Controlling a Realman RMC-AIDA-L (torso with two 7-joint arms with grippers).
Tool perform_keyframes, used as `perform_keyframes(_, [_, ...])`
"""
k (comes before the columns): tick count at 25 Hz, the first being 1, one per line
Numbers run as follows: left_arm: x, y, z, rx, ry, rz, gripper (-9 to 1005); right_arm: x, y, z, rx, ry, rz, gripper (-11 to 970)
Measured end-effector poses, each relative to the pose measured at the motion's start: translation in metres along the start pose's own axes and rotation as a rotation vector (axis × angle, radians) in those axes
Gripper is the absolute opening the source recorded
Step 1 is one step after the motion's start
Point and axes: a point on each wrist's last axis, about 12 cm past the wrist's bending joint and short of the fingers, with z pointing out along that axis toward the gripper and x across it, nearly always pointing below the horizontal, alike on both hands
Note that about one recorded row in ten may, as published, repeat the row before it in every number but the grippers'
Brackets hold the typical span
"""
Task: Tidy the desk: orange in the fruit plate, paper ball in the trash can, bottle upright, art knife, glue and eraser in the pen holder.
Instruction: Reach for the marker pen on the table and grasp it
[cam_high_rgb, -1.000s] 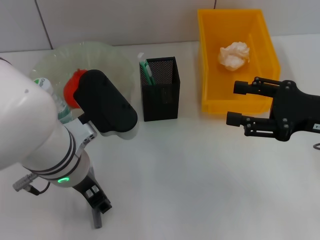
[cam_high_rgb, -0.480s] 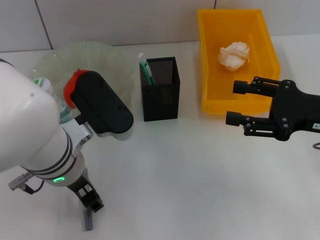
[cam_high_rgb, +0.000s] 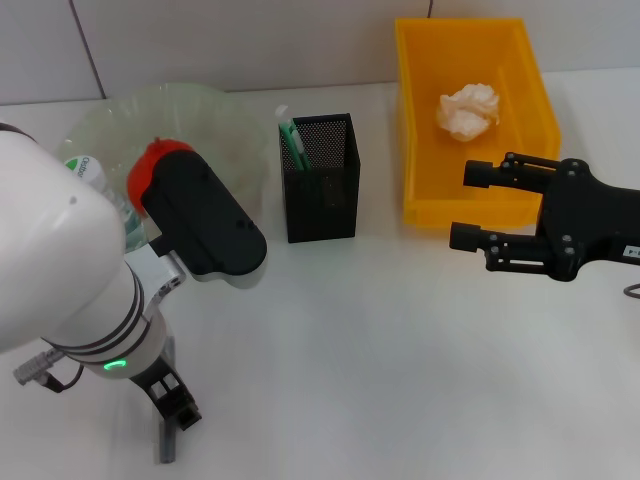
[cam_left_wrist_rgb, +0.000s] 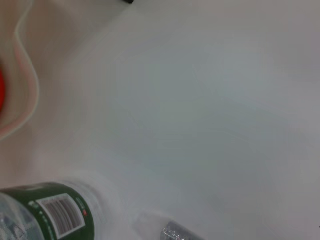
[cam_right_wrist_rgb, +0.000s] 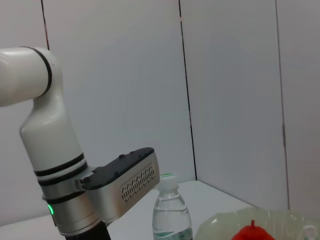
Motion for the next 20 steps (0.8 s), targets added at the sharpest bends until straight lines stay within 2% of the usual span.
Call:
perform_keyframes(18, [-0.0004,-0.0007,-0.0018,0.009,0.009,0.003,749,0.0004,0.0007,-0.0011,0.0,-0.001,0.004,761])
perform_keyframes(20, [-0.0005,-0.0008,-0.0018,0.009,0.01,0.004,663,0.0001,0.0005,-0.001,0.0,-0.001,0.003,761])
